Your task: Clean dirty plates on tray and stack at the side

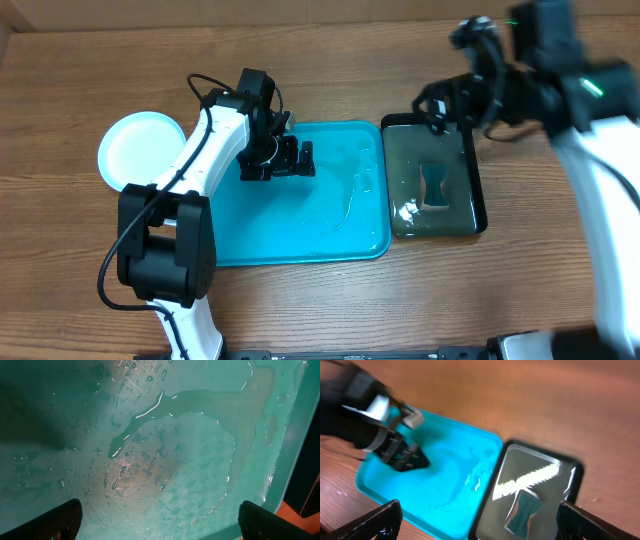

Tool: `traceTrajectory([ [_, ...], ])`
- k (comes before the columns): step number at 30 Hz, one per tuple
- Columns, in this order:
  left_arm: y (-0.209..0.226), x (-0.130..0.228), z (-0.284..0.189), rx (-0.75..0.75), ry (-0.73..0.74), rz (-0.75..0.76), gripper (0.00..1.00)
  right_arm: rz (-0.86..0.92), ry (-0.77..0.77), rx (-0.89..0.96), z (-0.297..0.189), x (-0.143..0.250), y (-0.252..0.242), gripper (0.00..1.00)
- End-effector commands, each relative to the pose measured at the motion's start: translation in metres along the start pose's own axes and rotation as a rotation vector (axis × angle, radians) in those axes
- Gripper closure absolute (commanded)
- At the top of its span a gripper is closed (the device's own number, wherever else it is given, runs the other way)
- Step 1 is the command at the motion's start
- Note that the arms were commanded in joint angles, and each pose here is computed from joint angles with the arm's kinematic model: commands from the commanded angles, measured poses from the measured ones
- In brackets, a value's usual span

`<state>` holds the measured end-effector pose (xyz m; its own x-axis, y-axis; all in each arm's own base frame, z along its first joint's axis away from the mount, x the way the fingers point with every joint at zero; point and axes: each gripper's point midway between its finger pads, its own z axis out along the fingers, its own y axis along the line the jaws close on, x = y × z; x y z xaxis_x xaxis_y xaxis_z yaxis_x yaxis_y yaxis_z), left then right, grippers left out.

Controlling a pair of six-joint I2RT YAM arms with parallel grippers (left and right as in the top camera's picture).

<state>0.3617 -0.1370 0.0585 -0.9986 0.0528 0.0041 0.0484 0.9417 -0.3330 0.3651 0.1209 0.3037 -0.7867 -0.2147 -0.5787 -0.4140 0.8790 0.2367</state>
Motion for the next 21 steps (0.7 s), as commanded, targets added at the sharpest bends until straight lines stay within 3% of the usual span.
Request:
traceTrajectory([
  [1, 0.004, 0.0, 0.001, -0.007, 0.004, 0.012, 0.0, -0.092, -0.219, 0.018, -0.088, -0.005, 0.034, 0.0],
  [8, 0.003, 0.0, 0.001, -0.007, 0.004, 0.012, 0.0, -0.174, -0.444, 0.039, -0.178, 0.017, 0.068, 0.0],
  [13, 0.004, 0.0, 0.001, -0.007, 0.004, 0.012, 0.0, -0.211, -0.561, 0.071, -0.217, 0.046, 0.081, 0.0],
  [21, 0.004, 0.0, 0.001, -0.007, 0.004, 0.011, 0.0, -0.261, -0.75, 0.126, -0.204, 0.098, 0.074, 0.0],
])
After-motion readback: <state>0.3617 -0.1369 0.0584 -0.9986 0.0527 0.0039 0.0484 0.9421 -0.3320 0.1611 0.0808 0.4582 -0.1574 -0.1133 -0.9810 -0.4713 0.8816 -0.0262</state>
